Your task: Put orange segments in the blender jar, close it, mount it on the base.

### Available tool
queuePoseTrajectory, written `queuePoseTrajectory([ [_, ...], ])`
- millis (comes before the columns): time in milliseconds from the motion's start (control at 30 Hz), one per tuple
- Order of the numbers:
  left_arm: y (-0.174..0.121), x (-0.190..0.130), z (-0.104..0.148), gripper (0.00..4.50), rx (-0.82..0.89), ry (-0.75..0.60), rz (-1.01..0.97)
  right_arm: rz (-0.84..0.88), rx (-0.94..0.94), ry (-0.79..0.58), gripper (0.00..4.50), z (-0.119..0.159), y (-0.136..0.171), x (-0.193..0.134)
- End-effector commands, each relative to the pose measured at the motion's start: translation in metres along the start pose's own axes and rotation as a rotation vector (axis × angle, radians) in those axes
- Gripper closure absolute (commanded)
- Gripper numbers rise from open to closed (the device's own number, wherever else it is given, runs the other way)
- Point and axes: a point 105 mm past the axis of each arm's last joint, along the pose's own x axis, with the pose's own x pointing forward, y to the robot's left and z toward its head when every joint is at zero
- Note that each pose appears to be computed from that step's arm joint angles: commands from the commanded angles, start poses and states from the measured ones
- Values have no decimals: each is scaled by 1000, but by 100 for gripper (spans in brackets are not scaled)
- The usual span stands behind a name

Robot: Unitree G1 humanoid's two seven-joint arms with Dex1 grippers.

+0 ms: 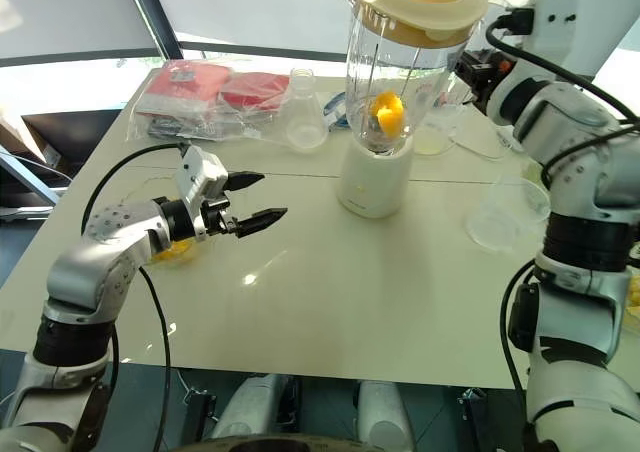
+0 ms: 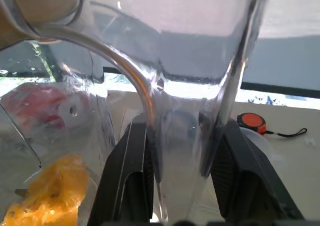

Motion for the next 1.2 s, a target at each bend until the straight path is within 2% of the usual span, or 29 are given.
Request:
queuePoseTrajectory([
  [33,-2,-3,3,30,77,12,36,12,-59,-98,348,29,-4,5],
  [200,-10,-4,-8,30,78,34,43,21,-100,-28,348,16,-14,11],
  [467,-18,-1,-10,30,56,28,40,29,-101,-7,348,13,-16,5],
  [533,-18,0,-7,30,57,25,38,31,-99,0,348,11,-16,3],
  [767,-21,6,29,30,70,-7,25,10,-93,26,348,-3,-21,3],
  [900,-23,9,37,30,68,-3,23,6,-97,44,348,-11,-19,9],
  [1067,-25,7,33,30,61,10,32,-6,-106,96,348,-21,-19,13],
  [1200,-24,7,26,30,57,18,44,-79,-144,135,348,-27,-23,11],
])
